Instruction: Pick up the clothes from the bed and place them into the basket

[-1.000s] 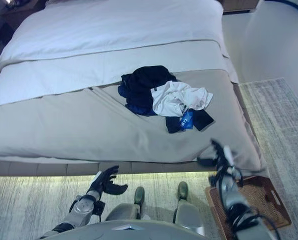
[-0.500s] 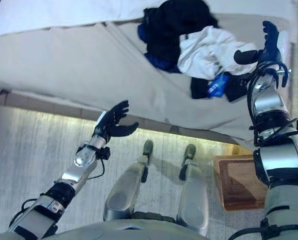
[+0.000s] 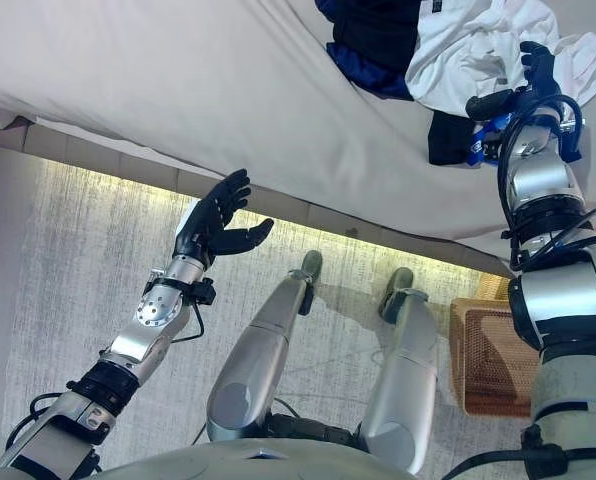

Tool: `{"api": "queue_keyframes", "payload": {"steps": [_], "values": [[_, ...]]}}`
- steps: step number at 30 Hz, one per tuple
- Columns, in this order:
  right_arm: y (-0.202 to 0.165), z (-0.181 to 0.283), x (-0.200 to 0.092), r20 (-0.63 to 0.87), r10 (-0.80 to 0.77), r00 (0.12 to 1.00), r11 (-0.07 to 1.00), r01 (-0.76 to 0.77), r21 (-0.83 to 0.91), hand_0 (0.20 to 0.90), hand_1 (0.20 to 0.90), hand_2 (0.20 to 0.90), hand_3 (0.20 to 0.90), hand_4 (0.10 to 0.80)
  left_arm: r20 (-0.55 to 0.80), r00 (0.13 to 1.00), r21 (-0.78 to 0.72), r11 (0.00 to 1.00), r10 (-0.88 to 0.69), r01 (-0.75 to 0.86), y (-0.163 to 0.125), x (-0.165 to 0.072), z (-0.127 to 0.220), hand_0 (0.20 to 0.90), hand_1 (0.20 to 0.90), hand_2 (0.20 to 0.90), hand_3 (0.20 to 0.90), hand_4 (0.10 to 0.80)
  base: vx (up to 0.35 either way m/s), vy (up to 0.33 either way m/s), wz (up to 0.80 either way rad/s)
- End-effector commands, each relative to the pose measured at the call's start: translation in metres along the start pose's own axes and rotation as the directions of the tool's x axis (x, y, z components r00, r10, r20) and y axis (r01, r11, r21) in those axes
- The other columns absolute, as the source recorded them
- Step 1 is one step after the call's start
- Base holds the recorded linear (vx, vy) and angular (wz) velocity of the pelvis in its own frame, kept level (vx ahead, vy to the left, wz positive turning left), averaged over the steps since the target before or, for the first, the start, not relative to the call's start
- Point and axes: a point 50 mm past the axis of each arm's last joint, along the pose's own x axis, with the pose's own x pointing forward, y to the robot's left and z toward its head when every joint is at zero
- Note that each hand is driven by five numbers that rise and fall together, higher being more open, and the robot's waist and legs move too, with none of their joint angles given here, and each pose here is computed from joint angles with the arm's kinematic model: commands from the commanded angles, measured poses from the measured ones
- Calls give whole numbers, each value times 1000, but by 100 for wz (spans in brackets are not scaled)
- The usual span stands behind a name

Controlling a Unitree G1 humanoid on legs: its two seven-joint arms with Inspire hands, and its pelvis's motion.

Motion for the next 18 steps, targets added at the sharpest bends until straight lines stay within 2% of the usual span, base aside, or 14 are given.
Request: {"api": "queue_keyframes", "payload": {"steps": [1, 4, 5, 6, 8, 18], "values": [[-53, 48, 9, 125, -138, 982, 990, 140, -9, 900, 900, 900, 900, 800, 244, 968, 104, 992, 49, -77, 13, -3, 42, 900, 900, 900, 900, 800, 6, -78, 4], [-55, 46, 10, 113, -136, 984, 990, 139, -26, 900, 900, 900, 900, 800, 283, 958, 168, 981, 42, -93, 16, 0, 52, 900, 900, 900, 900, 800, 17, -65, 7], [-55, 47, 10, 115, -137, 984, 989, 142, -38, 780, 780, 780, 760, 660, 291, 956, 173, 980, 41, -94, 18, 1, 55, 900, 900, 900, 900, 800, 19, -44, 7], [-56, 48, 11, 118, -139, 983, 988, 145, -44, 585, 585, 585, 532, 432, 300, 953, 178, 979, 40, -97, 18, 2, 58, 900, 900, 900, 900, 800, 22, -43, 7], [-59, 50, 11, 120, -156, 980, 985, 162, -49, 300, 300, 300, 200, 100, 316, 948, 184, 977, 46, -109, 22, 5, 63, 900, 900, 900, 900, 800, 23, -36, 4], [-60, 43, 11, 100, -162, 982, 986, 165, -16, 300, 300, 300, 200, 100, 327, 941, 327, 924, 87, -199, 35, 8, 66, 900, 900, 900, 900, 800, 9, 1, 0]]}}
